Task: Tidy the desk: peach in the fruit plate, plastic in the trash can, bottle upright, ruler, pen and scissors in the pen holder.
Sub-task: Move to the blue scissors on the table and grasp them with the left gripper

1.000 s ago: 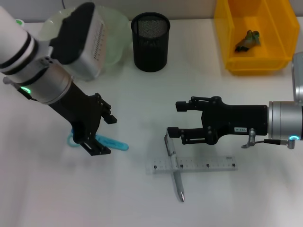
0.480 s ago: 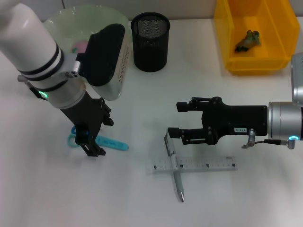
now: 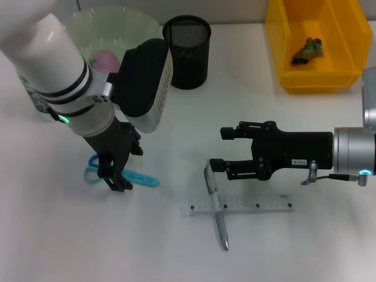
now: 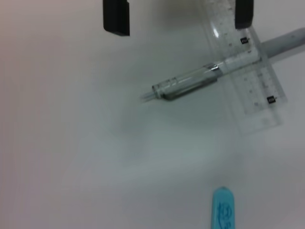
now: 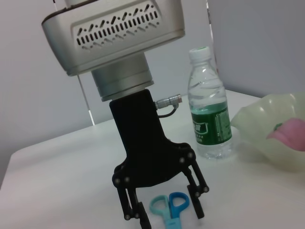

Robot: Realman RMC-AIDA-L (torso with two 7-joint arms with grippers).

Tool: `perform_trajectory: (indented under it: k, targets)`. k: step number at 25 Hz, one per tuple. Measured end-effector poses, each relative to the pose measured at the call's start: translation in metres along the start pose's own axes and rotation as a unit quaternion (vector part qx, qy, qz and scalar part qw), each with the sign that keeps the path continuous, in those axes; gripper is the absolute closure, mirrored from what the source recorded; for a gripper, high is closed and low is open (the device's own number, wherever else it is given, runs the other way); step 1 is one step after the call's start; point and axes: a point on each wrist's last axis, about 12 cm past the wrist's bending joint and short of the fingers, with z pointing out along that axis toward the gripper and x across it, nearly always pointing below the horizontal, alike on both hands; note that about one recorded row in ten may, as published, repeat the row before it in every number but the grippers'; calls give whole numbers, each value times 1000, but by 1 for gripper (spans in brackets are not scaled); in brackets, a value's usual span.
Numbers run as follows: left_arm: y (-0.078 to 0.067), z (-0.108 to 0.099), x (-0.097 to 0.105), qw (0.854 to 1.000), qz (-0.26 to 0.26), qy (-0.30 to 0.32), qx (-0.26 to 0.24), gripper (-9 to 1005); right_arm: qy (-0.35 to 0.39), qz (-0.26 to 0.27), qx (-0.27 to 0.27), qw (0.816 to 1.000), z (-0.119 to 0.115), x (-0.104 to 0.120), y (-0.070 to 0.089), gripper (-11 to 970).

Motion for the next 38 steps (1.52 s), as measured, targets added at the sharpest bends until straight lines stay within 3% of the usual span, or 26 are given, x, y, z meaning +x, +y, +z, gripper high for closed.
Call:
perform_trajectory:
  k: [6,10,17,38]
  targets:
    - [0,2,1,1000,7,17,-1,265,1,0,5,1000,-1,1,0,170]
    - [-1,6,0,1000,13,23,-1,469,1,1,5,1000,-1,1,0,170]
    - [-1,10,2,999,15,30,-1,562,0,1,8,1000,0,1,-1,170]
    - [-1,15,2,998,31,49,-2,641,-1,2,16,1000,1,1,-2,170]
